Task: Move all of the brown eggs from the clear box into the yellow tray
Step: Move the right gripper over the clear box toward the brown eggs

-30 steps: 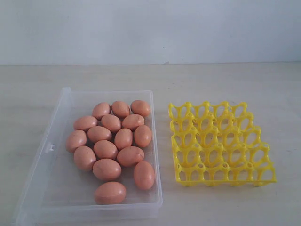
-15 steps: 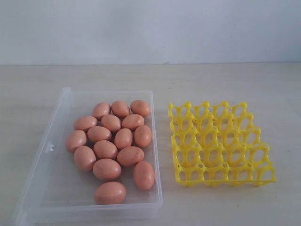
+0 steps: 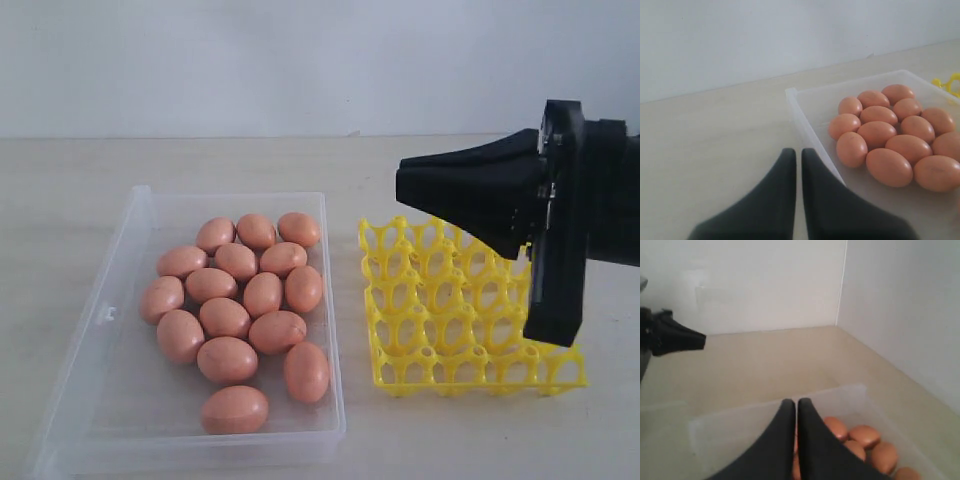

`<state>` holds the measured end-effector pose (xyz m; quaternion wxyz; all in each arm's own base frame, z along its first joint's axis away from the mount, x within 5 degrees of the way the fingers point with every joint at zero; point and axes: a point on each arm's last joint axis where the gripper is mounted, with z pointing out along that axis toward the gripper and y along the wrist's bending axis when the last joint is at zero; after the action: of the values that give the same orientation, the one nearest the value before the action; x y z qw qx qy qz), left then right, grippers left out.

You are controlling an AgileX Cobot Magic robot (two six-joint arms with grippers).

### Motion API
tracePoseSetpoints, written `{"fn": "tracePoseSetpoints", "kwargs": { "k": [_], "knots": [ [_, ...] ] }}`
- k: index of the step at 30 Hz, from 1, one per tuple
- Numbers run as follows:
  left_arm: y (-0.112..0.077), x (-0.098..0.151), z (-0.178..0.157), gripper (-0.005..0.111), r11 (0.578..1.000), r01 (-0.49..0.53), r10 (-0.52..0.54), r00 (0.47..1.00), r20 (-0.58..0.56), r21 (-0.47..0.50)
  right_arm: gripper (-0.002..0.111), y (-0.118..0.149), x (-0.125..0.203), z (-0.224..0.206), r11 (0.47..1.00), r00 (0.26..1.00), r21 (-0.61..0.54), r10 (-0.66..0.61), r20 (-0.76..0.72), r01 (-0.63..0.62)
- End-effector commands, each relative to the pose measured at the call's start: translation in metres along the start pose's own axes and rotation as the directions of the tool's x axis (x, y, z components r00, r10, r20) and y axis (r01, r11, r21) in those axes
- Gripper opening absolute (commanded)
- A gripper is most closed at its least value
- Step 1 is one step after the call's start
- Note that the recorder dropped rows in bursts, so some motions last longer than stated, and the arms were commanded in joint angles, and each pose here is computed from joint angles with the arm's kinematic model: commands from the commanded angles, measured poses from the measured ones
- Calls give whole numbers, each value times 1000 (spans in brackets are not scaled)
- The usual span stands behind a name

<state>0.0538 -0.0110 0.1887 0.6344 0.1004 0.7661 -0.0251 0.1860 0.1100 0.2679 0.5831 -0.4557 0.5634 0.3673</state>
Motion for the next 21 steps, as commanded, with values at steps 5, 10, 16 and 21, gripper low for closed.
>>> {"fn": "tracePoseSetpoints", "kwargs": {
  "k": [5,10,16,21],
  "knots": [
    [0,1,0,4,1000,-3,3,1000,2,5,0,-44,-13,-9,846,953,472,-301,41,247],
    [0,1,0,4,1000,-3,3,1000,2,5,0,-70,-14,-10,808,999,588,-29,-43,48],
    [0,1,0,4,1000,-3,3,1000,2,5,0,-66,-19,46,965,916,263,100,-389,6],
    [0,1,0,4,1000,-3,3,1000,2,5,15,-55,-5,106,982,897,108,188,-399,-158]
  ]
}}
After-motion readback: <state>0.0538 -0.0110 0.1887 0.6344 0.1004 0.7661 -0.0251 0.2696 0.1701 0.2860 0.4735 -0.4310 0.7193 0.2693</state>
